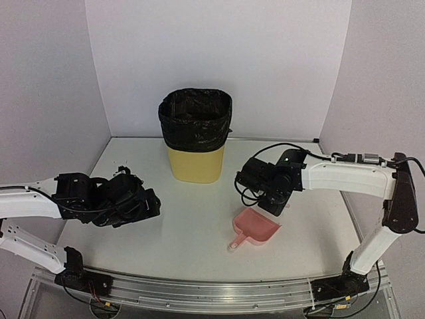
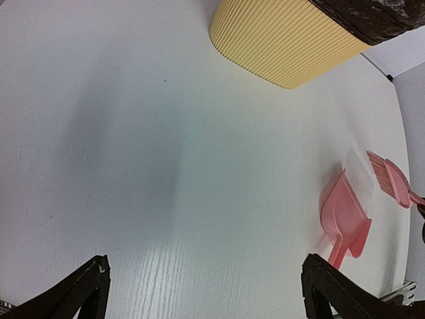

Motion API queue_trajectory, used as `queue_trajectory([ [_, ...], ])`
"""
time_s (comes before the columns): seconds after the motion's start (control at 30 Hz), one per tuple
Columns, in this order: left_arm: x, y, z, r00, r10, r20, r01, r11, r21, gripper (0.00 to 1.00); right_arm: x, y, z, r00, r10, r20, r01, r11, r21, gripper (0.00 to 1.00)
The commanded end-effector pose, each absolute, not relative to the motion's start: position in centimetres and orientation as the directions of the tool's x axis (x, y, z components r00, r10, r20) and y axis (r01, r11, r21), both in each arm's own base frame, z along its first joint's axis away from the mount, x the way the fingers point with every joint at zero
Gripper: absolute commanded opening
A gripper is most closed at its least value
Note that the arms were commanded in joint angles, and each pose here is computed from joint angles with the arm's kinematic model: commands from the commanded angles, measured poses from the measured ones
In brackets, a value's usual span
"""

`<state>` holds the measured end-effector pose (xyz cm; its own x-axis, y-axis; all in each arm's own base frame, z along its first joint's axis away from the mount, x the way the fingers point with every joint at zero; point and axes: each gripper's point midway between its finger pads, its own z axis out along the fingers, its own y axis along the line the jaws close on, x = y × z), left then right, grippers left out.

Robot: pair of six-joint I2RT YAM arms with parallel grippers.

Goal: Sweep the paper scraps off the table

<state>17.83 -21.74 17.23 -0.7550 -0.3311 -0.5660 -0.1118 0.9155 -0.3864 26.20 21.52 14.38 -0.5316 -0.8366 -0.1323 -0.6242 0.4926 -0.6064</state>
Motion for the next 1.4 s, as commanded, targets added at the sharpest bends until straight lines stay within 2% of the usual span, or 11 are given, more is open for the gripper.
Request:
queue_trajectory([
  [0.0,18.2,-21.5,17.1,-0.743,-0.333,-0.580,-0.140,0.926,-0.351,1.00,25.9,22.4,15.3,-0.545,-0.822,-0.164,-0.611,0.523,-0.594,0.00],
  [0.27,18.5,-22.3,17.2,-0.750,-0.300,-0.590,-0.133,0.942,-0.309,1.00,24.4,23.6,13.4,-0.569,-0.809,-0.144,-0.646,0.549,-0.530,0.00],
  [0.77,18.5,-23.0,16.8,-0.762,-0.278,-0.585,-0.107,0.945,-0.310,1.00,23.0,25.7,11.9,-0.552,-0.825,-0.120,-0.669,0.524,-0.527,0.00],
  [1.37,18.8,-24.6,16.4,-0.773,-0.250,-0.584,-0.076,0.949,-0.306,1.00,20.7,26.7,10.6,-0.585,-0.802,-0.122,-0.673,0.564,-0.478,0.14],
])
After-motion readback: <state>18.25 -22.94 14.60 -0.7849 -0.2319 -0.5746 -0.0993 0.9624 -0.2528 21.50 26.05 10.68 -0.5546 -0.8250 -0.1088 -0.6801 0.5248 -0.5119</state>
